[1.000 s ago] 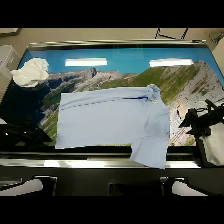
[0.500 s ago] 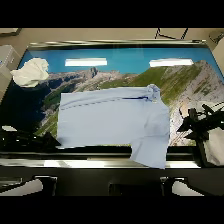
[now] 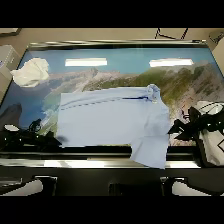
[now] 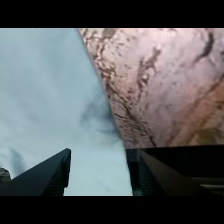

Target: Fold the clothes and pants, and hang the long-sleeved shirts on hangers.

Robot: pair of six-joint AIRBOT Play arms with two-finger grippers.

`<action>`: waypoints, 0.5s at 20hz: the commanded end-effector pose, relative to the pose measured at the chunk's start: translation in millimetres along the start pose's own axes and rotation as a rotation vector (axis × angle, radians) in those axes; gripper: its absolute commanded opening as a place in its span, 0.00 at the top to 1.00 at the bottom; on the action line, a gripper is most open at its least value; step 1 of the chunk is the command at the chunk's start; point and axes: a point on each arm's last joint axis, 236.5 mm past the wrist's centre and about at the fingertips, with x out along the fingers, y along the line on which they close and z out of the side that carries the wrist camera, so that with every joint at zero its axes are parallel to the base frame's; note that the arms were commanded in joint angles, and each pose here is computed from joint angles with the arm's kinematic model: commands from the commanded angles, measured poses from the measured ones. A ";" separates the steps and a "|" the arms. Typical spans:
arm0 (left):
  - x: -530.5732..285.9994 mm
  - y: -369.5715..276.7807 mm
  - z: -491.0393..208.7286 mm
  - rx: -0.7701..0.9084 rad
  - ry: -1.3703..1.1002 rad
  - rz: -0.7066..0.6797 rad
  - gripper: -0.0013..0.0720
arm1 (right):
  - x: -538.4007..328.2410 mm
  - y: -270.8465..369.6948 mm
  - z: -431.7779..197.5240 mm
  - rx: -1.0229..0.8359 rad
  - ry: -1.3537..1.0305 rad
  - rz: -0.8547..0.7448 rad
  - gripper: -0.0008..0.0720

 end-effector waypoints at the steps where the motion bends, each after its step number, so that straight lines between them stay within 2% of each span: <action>1: -6.3 -6.7 -1.8 0.019 -0.014 -0.006 0.95 | 20.5 7.7 9.3 -0.015 0.000 0.041 0.31; 4: -10.1 -15.1 1.8 0.022 -0.042 -0.030 0.95 | 29.6 4.9 12.9 0.023 0.012 0.046 0.32; 5: -10.4 -19.1 3.2 0.016 -0.048 -0.046 0.95 | 32.7 8.7 12.6 0.034 0.023 0.067 0.39; 8: -15.3 -28.0 7.4 0.022 -0.059 -0.073 0.95 | 29.9 30.8 11.7 0.048 0.040 0.161 0.93; 10: -42.5 -43.4 28.6 0.091 -0.137 -0.065 0.96 | 5.0 43.0 15.4 -0.025 0.028 0.173 0.93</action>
